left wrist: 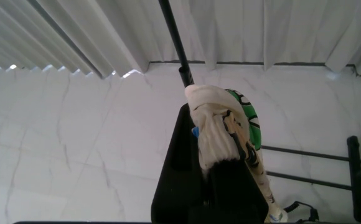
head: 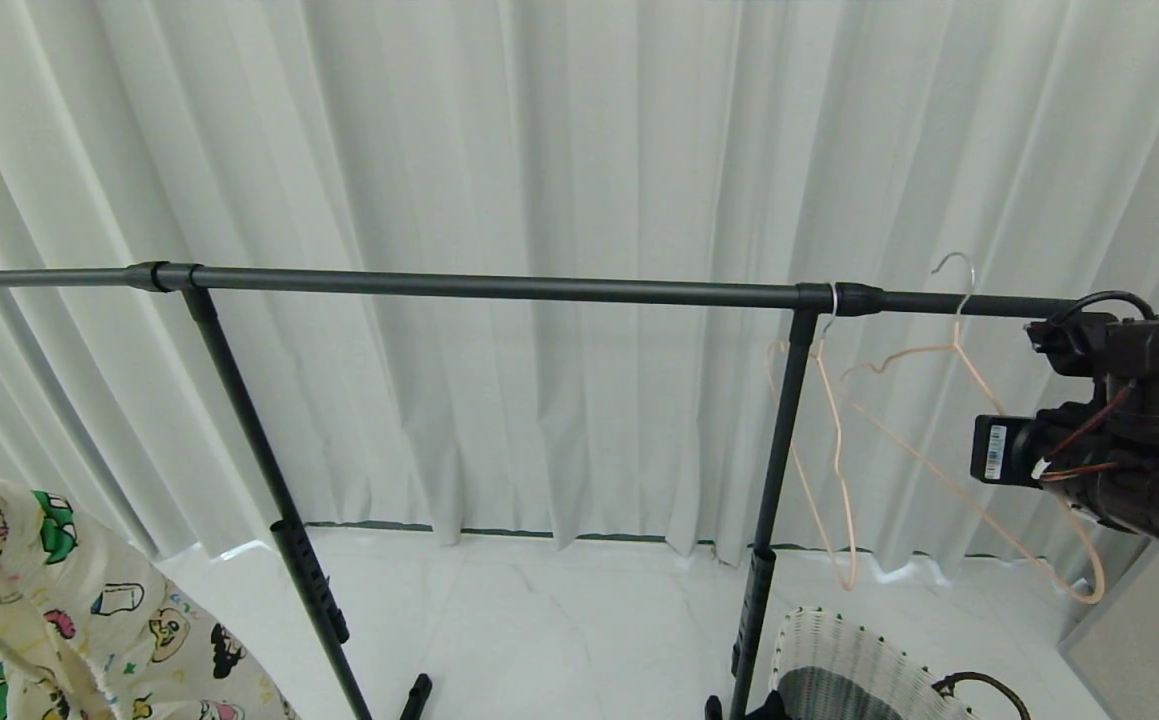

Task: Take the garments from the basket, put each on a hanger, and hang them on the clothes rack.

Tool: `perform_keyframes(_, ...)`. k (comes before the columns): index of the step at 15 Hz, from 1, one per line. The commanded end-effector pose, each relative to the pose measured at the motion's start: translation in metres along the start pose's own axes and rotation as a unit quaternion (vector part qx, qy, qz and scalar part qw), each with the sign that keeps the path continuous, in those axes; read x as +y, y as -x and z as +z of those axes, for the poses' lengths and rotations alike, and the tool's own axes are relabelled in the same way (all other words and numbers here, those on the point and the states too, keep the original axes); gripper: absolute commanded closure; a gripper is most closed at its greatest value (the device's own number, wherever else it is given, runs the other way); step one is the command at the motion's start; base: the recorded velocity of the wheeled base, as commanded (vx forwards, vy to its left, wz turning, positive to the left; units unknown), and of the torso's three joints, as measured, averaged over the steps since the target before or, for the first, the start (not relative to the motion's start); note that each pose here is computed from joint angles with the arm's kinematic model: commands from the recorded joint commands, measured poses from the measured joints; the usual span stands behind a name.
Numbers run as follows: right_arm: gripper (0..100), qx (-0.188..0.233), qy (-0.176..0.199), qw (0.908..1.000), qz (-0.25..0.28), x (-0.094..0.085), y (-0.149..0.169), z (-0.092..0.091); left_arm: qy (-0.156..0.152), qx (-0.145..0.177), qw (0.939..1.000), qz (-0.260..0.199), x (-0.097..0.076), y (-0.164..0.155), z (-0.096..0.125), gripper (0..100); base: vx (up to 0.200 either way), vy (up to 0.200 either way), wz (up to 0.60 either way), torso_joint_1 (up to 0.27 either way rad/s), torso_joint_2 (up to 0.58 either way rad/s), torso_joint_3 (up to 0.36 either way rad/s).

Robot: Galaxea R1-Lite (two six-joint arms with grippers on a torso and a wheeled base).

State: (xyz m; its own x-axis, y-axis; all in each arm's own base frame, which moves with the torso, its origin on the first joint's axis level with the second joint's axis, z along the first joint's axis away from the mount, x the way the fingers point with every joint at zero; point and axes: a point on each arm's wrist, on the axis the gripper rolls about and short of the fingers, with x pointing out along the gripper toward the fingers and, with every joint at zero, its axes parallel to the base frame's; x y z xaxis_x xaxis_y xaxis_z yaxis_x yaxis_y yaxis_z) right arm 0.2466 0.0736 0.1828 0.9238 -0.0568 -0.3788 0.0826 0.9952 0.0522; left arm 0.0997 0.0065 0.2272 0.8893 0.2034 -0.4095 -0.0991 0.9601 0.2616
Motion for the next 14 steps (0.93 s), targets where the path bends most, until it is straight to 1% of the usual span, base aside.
perform_keyframes(1, 100, -0.009, 0.003, 1.0000, 0.002, -0.004, 0.009, -0.004, 0.001, -0.001, 1.0000, 0.000, 0.000, 0.000, 0.000, 100, 0.000, 0.000, 0.00, 0.000, 0.00, 0.000)
perform_keyframes(2, 100, -0.015, 0.014, 0.9998, 0.002, -0.007, 0.014, -0.007, -0.001, 0.002, 1.0000, 0.000, 0.000, 0.000, -0.001, 100, 0.000, 0.000, 0.00, 0.000, 0.00, 0.000)
perform_keyframes(4, 100, -0.027, 0.012, 0.9996, 0.004, -0.013, 0.028, -0.009, -0.002, 0.004, 1.0000, -0.001, -0.001, -0.001, -0.002, 100, 0.000, 0.000, 0.00, 0.000, 0.00, 0.000)
perform_keyframes(6, 100, -0.042, 0.008, 0.9991, 0.006, -0.022, 0.050, -0.014, -0.003, 0.008, 1.0000, -0.002, -0.001, -0.002, -0.004, 100, 0.000, 0.000, 0.00, 0.000, 0.00, 0.000)
perform_keyframes(8, 100, -0.058, 0.015, 0.9982, 0.007, -0.032, 0.073, -0.022, -0.003, 0.010, 0.9999, -0.002, -0.001, -0.002, -0.005, 100, 0.000, 0.000, 0.00, 0.000, 0.00, 0.000)
perform_keyframes(10, 100, -0.071, 0.035, 0.9968, 0.008, -0.046, 0.100, -0.041, -0.003, 0.010, 0.9999, -0.002, -0.002, -0.003, -0.005, 100, -0.200, 0.000, 0.00, 0.010, 0.00, 0.000)
perform_keyframes(12, 100, -0.080, 0.046, 0.9957, 0.009, -0.054, 0.114, -0.054, -0.002, -0.001, 1.0000, 0.000, -0.002, -0.005, -0.005, 100, -0.200, 0.000, 0.00, 0.010, 0.00, 0.005)
perform_keyframes(14, 100, -0.085, 0.055, 0.9948, 0.008, -0.059, 0.122, -0.062, -0.002, -0.010, 1.0000, 0.002, -0.003, -0.008, -0.007, 100, -0.200, 0.000, 0.00, -0.012, 0.00, 0.007)
